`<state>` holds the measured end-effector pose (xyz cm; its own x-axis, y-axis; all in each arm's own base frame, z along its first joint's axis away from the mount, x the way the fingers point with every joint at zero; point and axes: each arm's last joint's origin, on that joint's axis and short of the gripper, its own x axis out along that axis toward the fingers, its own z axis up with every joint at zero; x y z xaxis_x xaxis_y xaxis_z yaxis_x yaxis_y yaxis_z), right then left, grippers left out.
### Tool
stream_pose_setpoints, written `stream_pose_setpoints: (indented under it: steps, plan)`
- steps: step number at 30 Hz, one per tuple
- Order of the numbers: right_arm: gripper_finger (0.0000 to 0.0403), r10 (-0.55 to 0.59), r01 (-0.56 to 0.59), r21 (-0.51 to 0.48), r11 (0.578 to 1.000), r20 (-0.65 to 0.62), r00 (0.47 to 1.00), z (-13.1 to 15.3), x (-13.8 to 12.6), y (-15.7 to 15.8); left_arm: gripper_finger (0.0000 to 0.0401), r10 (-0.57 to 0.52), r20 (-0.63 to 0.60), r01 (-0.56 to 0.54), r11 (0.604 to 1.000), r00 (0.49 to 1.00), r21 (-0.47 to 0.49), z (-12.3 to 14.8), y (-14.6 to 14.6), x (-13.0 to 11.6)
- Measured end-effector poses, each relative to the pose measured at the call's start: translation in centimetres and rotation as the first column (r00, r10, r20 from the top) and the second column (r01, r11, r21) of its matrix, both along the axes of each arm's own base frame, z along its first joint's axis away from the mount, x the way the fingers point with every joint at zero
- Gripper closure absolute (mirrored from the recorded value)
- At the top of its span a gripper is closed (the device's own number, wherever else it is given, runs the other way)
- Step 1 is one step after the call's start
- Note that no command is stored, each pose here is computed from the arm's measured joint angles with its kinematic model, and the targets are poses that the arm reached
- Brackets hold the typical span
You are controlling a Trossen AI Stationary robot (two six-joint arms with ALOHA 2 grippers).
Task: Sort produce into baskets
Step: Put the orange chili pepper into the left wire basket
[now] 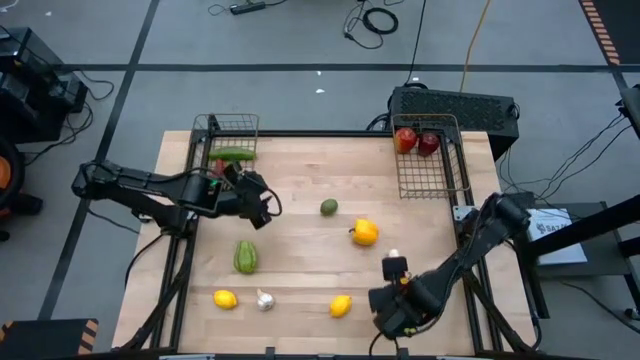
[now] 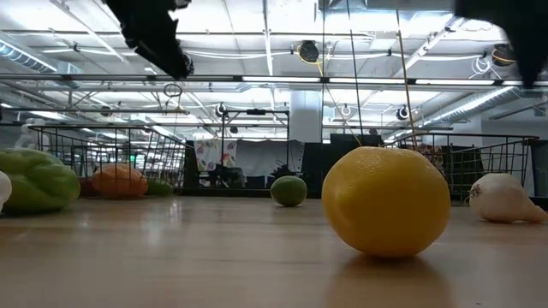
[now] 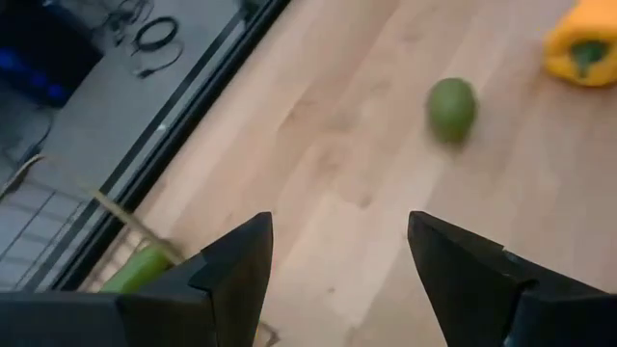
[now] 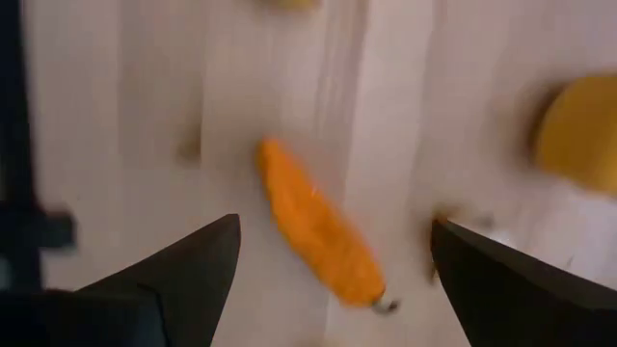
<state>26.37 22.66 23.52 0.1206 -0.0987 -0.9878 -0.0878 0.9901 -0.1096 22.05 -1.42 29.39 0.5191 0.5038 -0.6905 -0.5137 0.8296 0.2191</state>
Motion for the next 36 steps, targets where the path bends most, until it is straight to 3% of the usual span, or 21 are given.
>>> stream_pose_setpoints:
  steps: [7, 16, 24, 36]
  plan:
    - [0.0085, 0.054, -0.104, -0.171, 0.980, -0.272, 0.961, -3.9, -2.3, 1.8, 0.0152, -0.052, 0.066, 0.053, 0.999, 0.996, -0.003, 0.4, -1.0, 0.5]
    - [0.0088, 0.193, -0.250, -0.250, 0.935, -0.230, 0.954, -6.0, -2.8, 1.7, 0.0152, -0.074, 0.101, 0.075, 0.997, 0.992, -0.003, 0.6, -1.2, 0.8]
    - [0.0096, 0.187, -0.263, -0.253, 0.931, -0.289, 0.939, -9.0, -3.8, 0.3, 0.0152, -0.107, 0.096, 0.108, 0.994, 0.990, -0.001, 0.6, -1.8, 0.7]
    - [0.0212, 0.202, -0.278, -0.243, 0.929, -0.294, 0.934, -9.4, -3.2, -0.4, 0.0152, -0.107, 0.096, 0.107, 0.994, 0.990, -0.001, 0.6, -1.8, 0.7]
